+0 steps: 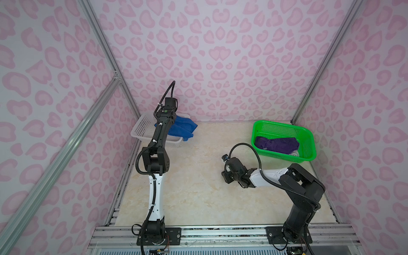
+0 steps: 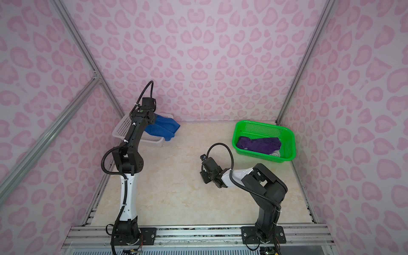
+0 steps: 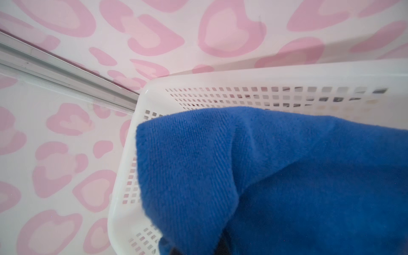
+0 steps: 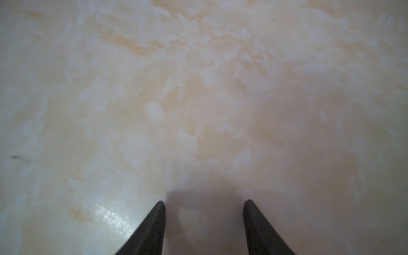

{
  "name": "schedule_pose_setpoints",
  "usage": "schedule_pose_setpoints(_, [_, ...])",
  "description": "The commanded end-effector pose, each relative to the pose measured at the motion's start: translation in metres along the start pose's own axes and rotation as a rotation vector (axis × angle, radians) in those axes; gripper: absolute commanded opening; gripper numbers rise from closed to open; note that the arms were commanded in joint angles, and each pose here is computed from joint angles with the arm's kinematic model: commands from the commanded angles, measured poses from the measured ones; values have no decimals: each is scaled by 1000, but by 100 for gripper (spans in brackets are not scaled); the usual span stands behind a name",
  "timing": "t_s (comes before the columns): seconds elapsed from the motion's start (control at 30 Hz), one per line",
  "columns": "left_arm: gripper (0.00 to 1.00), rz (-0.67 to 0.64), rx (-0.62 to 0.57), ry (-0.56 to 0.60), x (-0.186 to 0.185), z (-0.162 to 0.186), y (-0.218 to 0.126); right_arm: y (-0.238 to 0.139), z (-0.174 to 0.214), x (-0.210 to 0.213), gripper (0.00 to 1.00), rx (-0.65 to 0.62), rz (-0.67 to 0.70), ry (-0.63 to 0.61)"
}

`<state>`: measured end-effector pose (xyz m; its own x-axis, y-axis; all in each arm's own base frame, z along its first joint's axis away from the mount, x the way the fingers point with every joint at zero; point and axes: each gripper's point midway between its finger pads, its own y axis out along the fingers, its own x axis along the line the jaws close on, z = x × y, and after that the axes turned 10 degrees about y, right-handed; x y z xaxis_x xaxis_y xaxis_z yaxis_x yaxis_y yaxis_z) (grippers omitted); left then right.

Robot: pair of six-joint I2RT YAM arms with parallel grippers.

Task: Fold and stack the towels
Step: 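Lift the towel toward the white basket with left gripper while right releases, then lower the blue towel into the white basket with the left gripper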

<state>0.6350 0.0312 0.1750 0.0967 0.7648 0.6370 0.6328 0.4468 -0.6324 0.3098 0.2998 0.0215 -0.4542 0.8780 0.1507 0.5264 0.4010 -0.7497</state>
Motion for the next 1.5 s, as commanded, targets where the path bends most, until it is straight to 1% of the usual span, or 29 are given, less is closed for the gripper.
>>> schedule_pose_setpoints(0.0, [3,-136,42,17,23,8,12,6,22,0,57,90,-1,-16])
schedule_pose_setpoints(0.2, [3,-209,66,-5,44,16,21,10,22,5,57,107,-1,-38])
schedule_pose_setpoints(0.27, [3,-206,73,11,44,19,25,11,22,7,57,112,-3,-42])
schedule_pose_setpoints(0.6, [3,-272,146,126,34,36,57,16,21,17,57,132,-9,-79])
schedule_pose_setpoints(0.63, [9,-280,149,130,33,36,59,16,19,18,57,130,-9,-83])
schedule_pose_setpoints(0.67, [21,-294,152,133,34,36,60,16,20,18,57,132,-10,-85])
schedule_pose_setpoints(0.7, [42,-303,157,146,34,37,62,16,19,19,57,131,-10,-86])
schedule_pose_setpoints(0.73, [54,-315,162,157,35,38,63,15,19,20,57,130,-11,-91])
schedule_pose_setpoints(0.77, [60,-323,168,165,35,39,65,15,19,20,57,131,-10,-92])
schedule_pose_setpoints(0.8, [70,-331,172,171,36,40,65,15,18,20,57,129,-9,-94])
schedule_pose_setpoints(0.83, [91,-337,178,178,37,40,65,14,19,21,57,130,-10,-97])
schedule_pose_setpoints(0.87, [99,-343,179,175,39,41,64,14,18,20,57,128,-9,-98])
schedule_pose_setpoints(1.03, [98,-382,177,131,60,39,52,11,15,21,57,116,-12,-103])
schedule_pose_setpoints(1.13, [98,-363,161,96,67,35,38,9,13,22,57,107,-14,-105])
schedule_pose_setpoints(1.27, [98,-199,110,1,58,32,11,7,11,22,57,93,-19,-106])
schedule_pose_setpoints(1.4, [98,-44,93,-53,34,35,-14,2,5,26,57,70,-35,-104])
schedule_pose_setpoints(1.47, [98,79,89,-81,16,36,-28,-3,-1,27,57,50,-45,-103])
